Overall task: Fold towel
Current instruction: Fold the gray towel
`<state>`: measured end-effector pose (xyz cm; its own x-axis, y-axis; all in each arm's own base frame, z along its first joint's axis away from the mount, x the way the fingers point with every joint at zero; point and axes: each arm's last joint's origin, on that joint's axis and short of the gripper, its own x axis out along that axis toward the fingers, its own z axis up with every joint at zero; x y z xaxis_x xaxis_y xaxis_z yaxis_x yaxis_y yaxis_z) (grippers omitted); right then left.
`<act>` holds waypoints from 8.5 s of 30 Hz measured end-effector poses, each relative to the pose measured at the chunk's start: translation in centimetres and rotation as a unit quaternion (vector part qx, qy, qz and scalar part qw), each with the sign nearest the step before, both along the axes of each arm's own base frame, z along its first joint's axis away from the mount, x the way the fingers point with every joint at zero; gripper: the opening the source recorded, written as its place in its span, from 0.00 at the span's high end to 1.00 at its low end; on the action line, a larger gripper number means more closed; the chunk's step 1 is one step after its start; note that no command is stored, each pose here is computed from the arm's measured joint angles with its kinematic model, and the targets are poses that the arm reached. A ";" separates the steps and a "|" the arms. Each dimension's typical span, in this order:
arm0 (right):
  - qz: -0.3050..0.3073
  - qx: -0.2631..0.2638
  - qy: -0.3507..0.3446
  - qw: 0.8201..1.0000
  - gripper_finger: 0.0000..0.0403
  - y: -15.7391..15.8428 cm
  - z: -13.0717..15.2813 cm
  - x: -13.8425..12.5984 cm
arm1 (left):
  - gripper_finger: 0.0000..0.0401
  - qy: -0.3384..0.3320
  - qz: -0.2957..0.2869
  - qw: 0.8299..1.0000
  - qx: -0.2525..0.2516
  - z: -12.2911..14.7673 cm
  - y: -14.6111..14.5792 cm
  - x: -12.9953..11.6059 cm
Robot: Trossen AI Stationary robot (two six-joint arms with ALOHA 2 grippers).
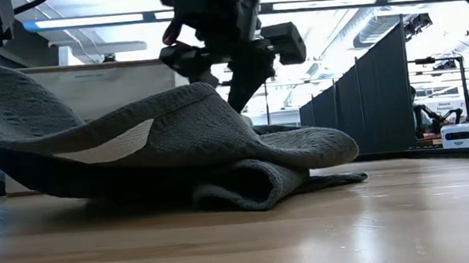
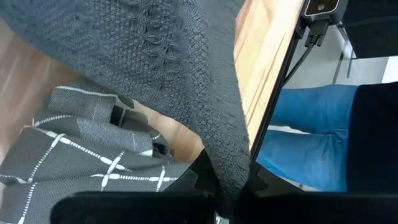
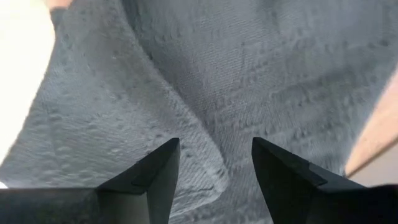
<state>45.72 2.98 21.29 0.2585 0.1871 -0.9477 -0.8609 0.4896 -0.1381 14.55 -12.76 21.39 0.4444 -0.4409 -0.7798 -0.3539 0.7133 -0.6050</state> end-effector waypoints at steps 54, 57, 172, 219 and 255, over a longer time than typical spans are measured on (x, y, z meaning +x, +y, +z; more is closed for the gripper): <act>-0.048 -0.030 0.064 0.996 0.89 -2.5 -4.0 0.6 | 1.00 -0.005 -0.009 1.000 -0.014 0.2 -0.2 0.1; -0.061 -0.027 0.065 0.996 0.98 -2.5 -4.0 0.6 | 1.00 -0.005 -0.009 1.000 -0.013 0.2 -0.2 0.1; -0.141 0.375 -0.668 0.627 0.98 8.9 39.6 -31.8 | 1.00 -0.630 0.003 0.726 0.278 38.8 4.0 -5.3; -0.444 0.018 -0.589 0.675 0.98 14.9 36.7 -30.2 | 1.00 -0.451 0.052 0.784 0.423 34.8 -0.9 -0.7; -0.666 0.008 -0.334 0.667 0.98 4.4 14.6 -27.2 | 1.00 -0.173 0.026 0.892 0.416 17.5 4.6 -3.8</act>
<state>18.56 7.35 35.93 0.5694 -0.6215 -0.5382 0.5905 0.7646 -0.2582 10.76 -8.12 38.90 0.7250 0.2555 -0.6396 -0.2951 0.9543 0.0467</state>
